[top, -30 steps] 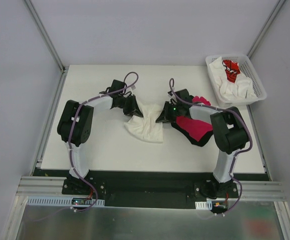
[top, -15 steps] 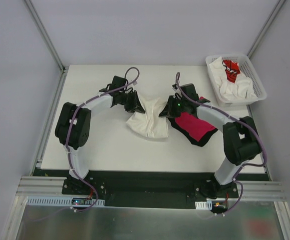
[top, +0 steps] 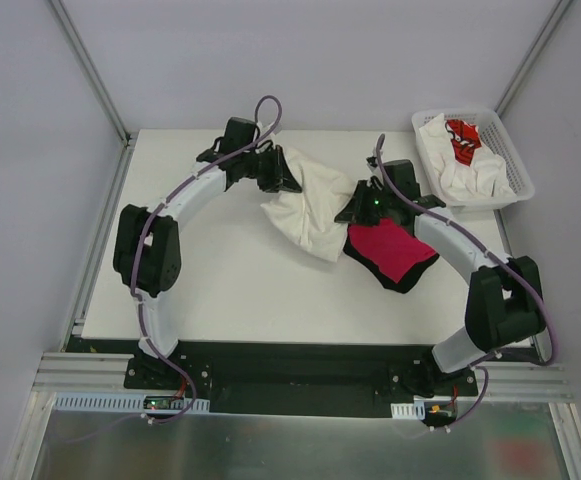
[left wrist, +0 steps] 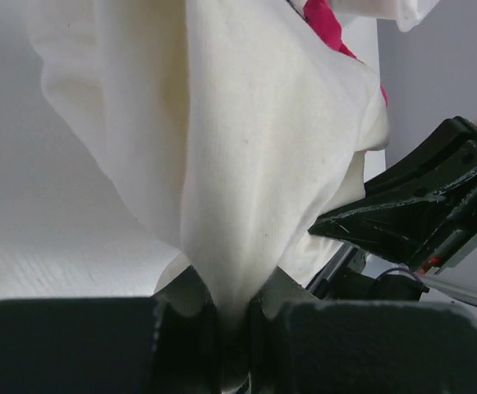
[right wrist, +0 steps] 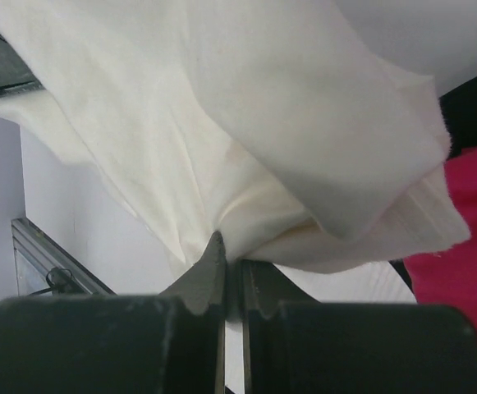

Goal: Fold and stack the t-shirts
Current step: Put the neatly folded tshirt into the corner of the board with both arms

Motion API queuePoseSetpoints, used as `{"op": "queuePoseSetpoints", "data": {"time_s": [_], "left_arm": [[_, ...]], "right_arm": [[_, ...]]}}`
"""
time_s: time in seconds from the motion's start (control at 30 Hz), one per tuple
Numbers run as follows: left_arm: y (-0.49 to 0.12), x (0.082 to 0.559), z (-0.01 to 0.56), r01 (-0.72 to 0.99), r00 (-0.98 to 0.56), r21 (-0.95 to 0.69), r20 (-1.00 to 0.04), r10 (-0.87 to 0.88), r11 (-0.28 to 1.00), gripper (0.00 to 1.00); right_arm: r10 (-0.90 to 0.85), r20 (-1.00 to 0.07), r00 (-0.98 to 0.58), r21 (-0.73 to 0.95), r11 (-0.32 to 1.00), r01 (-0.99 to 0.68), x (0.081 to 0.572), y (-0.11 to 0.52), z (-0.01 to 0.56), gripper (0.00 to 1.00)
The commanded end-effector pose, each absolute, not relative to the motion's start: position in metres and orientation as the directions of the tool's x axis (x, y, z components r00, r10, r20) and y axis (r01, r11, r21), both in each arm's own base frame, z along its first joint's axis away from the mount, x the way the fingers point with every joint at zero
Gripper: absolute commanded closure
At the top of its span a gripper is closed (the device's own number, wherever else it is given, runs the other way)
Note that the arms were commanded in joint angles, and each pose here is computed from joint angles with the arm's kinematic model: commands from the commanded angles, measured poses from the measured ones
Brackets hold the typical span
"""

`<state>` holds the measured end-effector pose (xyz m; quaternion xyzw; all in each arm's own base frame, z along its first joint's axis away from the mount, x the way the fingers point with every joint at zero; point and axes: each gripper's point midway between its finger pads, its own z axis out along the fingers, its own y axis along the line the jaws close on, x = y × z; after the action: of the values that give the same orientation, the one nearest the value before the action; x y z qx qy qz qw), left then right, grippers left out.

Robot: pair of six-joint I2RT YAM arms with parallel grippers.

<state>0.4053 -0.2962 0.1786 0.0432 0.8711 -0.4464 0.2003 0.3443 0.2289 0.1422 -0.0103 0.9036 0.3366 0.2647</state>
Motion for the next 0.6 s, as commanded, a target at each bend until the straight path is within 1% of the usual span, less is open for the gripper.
{"op": "queuePoseSetpoints", "data": {"time_s": [0.0, 0.17, 0.43, 0.57], "left_arm": [[-0.312, 0.420, 0.219, 0.326, -0.887, -0.775, -0.448, -0.108, 0.542, 1.00], [-0.328, 0.420, 0.223, 0.343, -0.894, -0.782, -0.442, -0.075, 0.521, 1.00], [-0.358, 0.423, 0.207, 0.336, -0.912, -0.798, -0.409, -0.039, 0.500, 1.00], [-0.390, 0.428, 0.212, 0.354, -0.914, -0.815, -0.405, -0.014, 0.458, 1.00]], "right_arm": [[0.172, -0.523, -0.835, 0.586, 0.784, -0.206, 0.336, 0.212, 0.164, 0.99], [0.193, -0.542, -0.818, 0.578, 0.792, -0.196, 0.334, 0.201, 0.173, 0.99], [0.229, -0.570, -0.789, 0.566, 0.806, -0.175, 0.327, 0.183, 0.185, 0.99], [0.250, -0.583, -0.773, 0.559, 0.814, -0.159, 0.325, 0.172, 0.190, 0.99]]}}
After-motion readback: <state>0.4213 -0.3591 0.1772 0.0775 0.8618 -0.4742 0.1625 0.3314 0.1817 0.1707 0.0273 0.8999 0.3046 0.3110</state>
